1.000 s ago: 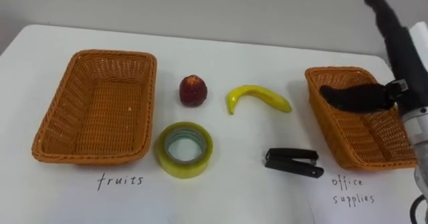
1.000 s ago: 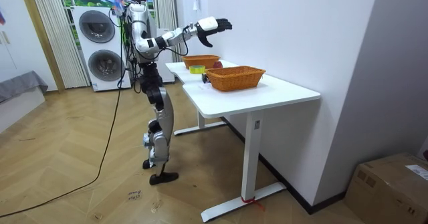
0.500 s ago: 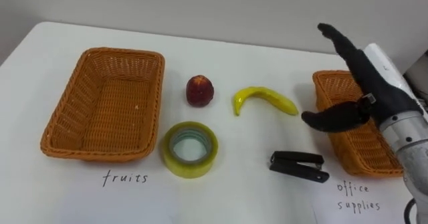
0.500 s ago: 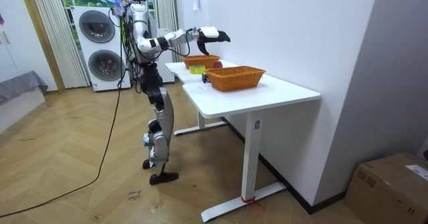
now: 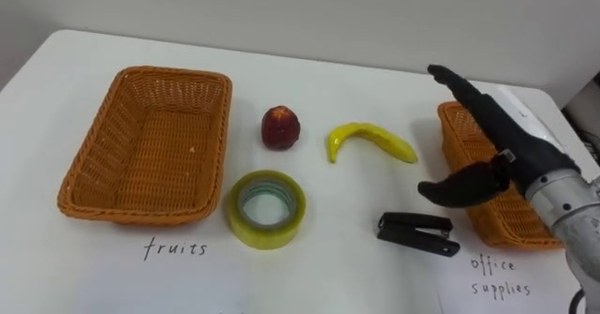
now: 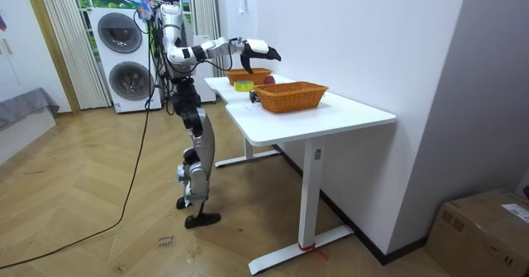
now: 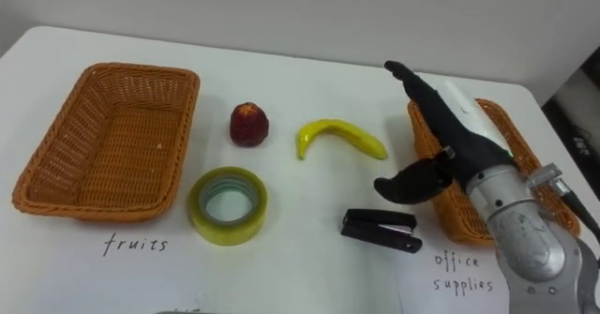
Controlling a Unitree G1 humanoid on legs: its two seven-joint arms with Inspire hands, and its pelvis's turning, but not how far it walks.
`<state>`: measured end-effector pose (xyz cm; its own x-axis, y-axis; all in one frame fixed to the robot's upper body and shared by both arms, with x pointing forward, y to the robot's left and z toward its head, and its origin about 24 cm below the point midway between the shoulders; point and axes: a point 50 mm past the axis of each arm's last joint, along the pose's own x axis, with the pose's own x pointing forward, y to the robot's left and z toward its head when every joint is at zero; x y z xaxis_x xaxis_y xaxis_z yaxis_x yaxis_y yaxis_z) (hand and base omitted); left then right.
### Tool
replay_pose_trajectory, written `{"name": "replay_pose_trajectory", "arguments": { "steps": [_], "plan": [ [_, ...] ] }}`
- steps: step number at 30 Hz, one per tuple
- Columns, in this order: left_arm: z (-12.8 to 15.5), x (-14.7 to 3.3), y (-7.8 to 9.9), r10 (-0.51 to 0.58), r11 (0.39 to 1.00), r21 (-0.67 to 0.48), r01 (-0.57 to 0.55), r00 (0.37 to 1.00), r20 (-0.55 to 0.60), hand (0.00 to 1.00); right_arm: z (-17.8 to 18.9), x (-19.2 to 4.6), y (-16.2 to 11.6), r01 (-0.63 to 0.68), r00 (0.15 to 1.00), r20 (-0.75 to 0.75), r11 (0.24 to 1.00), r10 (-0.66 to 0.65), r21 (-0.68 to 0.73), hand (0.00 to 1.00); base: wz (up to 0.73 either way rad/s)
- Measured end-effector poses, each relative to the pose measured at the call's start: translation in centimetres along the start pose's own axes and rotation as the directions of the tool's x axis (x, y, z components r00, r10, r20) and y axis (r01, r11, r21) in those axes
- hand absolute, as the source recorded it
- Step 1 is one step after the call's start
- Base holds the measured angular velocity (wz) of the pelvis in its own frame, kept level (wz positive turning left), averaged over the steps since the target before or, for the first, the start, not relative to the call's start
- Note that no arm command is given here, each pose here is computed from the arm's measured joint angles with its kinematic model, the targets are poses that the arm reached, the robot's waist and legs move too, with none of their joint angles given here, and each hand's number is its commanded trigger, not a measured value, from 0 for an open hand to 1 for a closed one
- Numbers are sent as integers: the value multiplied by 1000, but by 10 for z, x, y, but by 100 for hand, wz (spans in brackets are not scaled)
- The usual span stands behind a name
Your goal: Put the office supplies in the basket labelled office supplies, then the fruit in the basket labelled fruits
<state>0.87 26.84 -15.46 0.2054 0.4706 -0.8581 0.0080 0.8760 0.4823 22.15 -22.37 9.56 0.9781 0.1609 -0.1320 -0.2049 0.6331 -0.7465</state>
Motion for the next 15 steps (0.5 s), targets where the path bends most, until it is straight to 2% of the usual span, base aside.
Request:
{"name": "replay_pose_trajectory", "arguments": {
  "steps": [11,15],
  "plan": [
    [1,0,-1,-4,1000,17,4,1000,8,0,-6,0,5,-86,995,-46,996,84,-30,0,0],
    [7,1,-1,-7,999,31,6,1000,27,0,-16,3,17,-164,982,-102,986,161,-27,0,0]
  ]
}}
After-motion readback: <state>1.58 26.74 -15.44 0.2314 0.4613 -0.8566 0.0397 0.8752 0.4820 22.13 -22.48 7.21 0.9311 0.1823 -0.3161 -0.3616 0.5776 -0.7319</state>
